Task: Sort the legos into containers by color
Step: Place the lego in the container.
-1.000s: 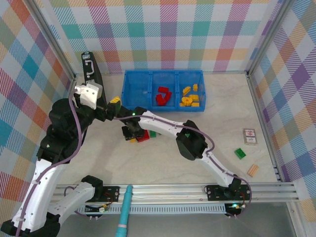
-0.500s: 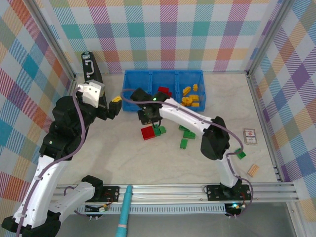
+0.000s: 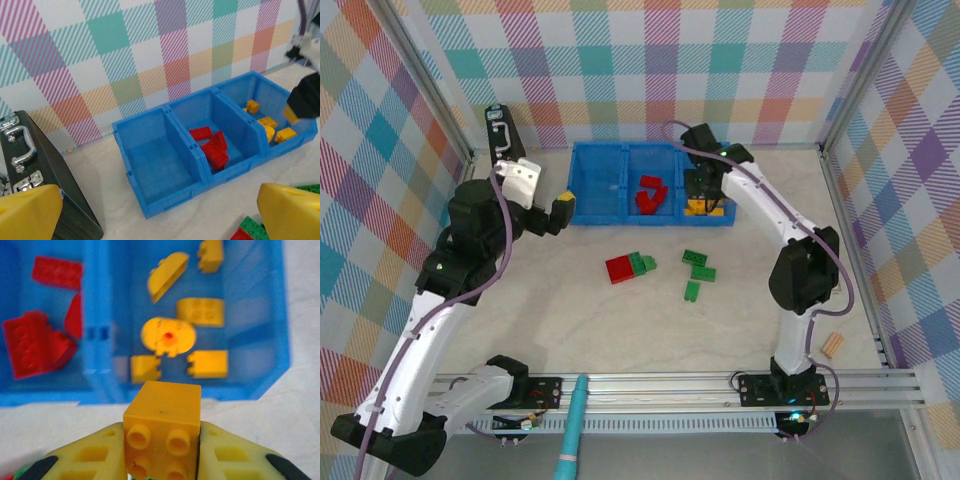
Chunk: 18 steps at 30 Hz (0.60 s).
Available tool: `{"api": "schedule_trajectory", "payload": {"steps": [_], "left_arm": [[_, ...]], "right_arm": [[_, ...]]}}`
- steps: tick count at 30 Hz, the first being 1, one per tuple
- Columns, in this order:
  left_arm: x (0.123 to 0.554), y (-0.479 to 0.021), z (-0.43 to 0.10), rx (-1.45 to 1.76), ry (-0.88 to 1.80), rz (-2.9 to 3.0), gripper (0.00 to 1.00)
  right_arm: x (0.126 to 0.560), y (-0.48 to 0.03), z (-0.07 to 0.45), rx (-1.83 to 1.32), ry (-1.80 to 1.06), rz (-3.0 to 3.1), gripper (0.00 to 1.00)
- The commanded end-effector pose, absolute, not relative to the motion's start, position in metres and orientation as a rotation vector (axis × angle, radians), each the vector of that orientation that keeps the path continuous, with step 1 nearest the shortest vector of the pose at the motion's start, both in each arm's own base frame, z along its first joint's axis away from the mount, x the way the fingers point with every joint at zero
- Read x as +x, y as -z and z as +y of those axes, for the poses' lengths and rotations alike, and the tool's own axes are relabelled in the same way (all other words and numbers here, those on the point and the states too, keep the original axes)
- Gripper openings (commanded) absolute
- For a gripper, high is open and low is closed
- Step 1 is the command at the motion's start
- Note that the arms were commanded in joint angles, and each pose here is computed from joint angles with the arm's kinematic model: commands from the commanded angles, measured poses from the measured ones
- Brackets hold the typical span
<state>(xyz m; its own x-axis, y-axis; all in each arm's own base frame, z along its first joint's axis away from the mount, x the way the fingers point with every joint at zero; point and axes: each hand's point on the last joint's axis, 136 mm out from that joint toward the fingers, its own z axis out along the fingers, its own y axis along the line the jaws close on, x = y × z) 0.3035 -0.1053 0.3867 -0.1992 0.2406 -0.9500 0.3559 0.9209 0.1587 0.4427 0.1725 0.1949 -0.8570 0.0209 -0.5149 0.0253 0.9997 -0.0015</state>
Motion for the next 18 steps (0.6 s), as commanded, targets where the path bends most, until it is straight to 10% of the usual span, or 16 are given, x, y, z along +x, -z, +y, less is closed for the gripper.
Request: {"api": "schedule_trajectory", "payload": {"steps": [1, 18], "left_arm": [[0.301, -0.401, -0.099, 0.431, 0.082, 1.745, 1.00], [0.315, -0.393, -0.099, 0.437, 0.045, 1.767, 1.00]], "right_arm": [[0.465, -0.194, 0.170, 0.018, -0.037, 2.569, 0.32], [0.539, -0.137, 0.149, 0.131, -0.130, 2.622, 0.33]]}}
